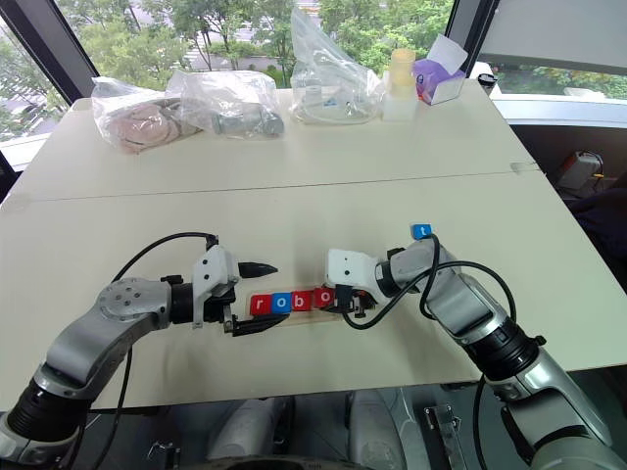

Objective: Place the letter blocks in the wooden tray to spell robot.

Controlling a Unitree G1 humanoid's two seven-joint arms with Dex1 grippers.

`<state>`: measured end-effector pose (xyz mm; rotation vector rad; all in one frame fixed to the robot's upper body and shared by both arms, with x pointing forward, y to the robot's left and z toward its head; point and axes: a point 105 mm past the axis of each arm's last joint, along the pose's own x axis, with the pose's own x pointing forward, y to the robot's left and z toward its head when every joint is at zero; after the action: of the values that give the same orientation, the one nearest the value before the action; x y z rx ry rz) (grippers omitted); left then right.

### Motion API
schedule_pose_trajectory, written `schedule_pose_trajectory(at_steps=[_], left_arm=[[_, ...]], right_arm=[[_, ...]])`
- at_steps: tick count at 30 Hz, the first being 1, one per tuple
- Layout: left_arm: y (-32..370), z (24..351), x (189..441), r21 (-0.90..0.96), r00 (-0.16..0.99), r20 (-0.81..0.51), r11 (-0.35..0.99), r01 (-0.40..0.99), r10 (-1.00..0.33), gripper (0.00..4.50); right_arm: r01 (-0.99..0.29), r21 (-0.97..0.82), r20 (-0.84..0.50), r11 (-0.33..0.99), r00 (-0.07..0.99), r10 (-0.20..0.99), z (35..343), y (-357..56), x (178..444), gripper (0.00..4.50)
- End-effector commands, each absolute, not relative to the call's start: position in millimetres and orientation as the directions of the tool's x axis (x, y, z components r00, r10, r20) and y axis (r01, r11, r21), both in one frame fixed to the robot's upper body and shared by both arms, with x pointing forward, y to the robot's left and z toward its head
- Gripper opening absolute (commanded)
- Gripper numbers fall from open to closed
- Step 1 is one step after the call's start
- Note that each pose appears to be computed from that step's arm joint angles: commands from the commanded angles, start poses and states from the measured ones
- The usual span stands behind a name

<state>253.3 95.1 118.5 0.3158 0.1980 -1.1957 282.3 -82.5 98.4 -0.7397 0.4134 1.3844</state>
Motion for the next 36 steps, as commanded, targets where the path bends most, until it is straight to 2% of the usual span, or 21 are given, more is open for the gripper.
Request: schedule_pose_trajectory(at_steps=[1, 2, 3, 8, 13, 20, 26, 36], left_arm=[[91, 129, 250, 0.163, 0.347, -0.285, 0.312, 0.936, -0.893, 4.50], [91, 129, 250, 0.163, 0.347, -0.286, 0.312, 0.936, -0.893, 4.50], [92, 129, 250, 0.163, 0.347, -0.287, 0.312, 0.936, -0.893, 4.50], [91, 129, 250, 0.163, 0.346, -0.288, 0.310, 0.937, -0.893, 4.50], [91, 129, 250, 0.163, 0.344, -0.287, 0.309, 0.937, -0.894, 4.50], [90, 129, 250, 0.162, 0.342, -0.285, 0.306, 0.938, -0.896, 4.50], [90, 129, 251, 0.164, 0.345, -0.283, 0.309, 0.937, -0.895, 4.50], [89, 130, 252, 0.163, 0.349, -0.277, 0.315, 0.935, -0.895, 4.50]], right_arm=[[-0.966, -0.257, -0.645, -0.017, 0.159, 0.748, 108, -74, 280, 3.64], [-0.967, -0.253, -0.643, -0.019, 0.154, 0.750, 109, -73, 279, 4.16], [-0.968, -0.249, -0.642, -0.020, 0.150, 0.752, 109, -73, 278, 4.47], [-0.961, -0.276, -0.606, 0.021, 0.191, 0.772, 121, -71, 286, 4.47], [-0.925, -0.356, -0.572, 0.135, 0.329, 0.751, 135, -85, 313, 4.47], [-0.888, -0.400, -0.542, 0.227, 0.429, 0.723, 139, -98, 334, 4.47], [-0.895, -0.399, -0.563, 0.198, 0.410, 0.718, 126, -96, 328, 4.47], [-0.904, -0.387, -0.543, 0.184, 0.384, 0.746, 129, -86, 320, 4.47]])
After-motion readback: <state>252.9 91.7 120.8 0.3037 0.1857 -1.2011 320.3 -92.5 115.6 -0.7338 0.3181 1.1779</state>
